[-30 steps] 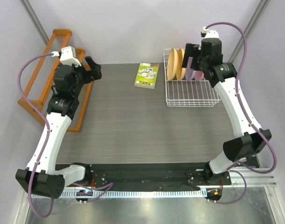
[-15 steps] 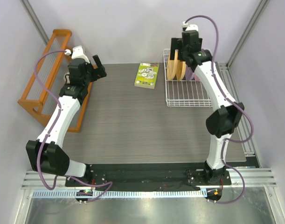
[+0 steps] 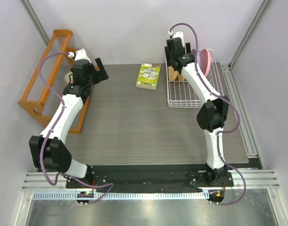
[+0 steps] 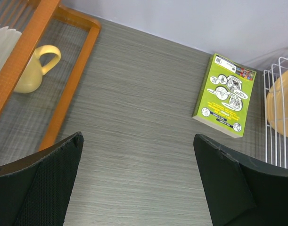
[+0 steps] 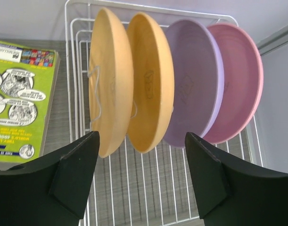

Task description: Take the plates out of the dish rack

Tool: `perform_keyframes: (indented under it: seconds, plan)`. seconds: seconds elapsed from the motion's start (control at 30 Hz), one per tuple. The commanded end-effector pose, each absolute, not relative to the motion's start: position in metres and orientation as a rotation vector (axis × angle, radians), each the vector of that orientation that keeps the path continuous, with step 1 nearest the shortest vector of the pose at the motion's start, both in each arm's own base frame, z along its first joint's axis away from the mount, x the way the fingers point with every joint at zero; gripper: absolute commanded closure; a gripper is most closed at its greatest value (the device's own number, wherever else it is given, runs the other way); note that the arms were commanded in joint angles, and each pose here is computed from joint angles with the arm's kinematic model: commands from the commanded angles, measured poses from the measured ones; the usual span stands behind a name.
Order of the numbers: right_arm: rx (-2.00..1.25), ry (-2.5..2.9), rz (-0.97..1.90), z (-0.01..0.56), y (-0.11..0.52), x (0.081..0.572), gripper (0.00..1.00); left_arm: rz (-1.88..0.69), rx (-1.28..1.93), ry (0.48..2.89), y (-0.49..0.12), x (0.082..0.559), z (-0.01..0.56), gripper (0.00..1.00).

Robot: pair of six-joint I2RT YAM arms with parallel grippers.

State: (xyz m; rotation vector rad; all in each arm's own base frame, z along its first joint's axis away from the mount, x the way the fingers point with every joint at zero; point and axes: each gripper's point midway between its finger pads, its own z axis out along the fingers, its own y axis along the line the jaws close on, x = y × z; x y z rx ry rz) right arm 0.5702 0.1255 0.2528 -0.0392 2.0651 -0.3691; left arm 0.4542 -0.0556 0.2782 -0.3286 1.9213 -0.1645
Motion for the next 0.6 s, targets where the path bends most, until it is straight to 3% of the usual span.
perform_keyframes:
  seconds: [0.0,0.23,0.33,0.57]
  plan:
    - [0.019,1.948,-0.435,0.286,0.114,0.585,0.25,-0.165,-0.352,1.899,-0.054,0.463,0.284,0.01]
    - [0.002,1.955,-0.410,0.277,0.122,0.592,0.37,-0.150,-0.348,1.931,-0.054,0.466,0.270,0.00]
    - [-0.009,1.966,-0.409,0.269,0.125,0.595,0.49,-0.150,-0.347,1.934,-0.054,0.466,0.269,0.01]
    - [-0.020,1.995,-0.425,0.246,0.128,0.602,0.45,-0.131,-0.342,1.951,-0.052,0.467,0.262,0.01]
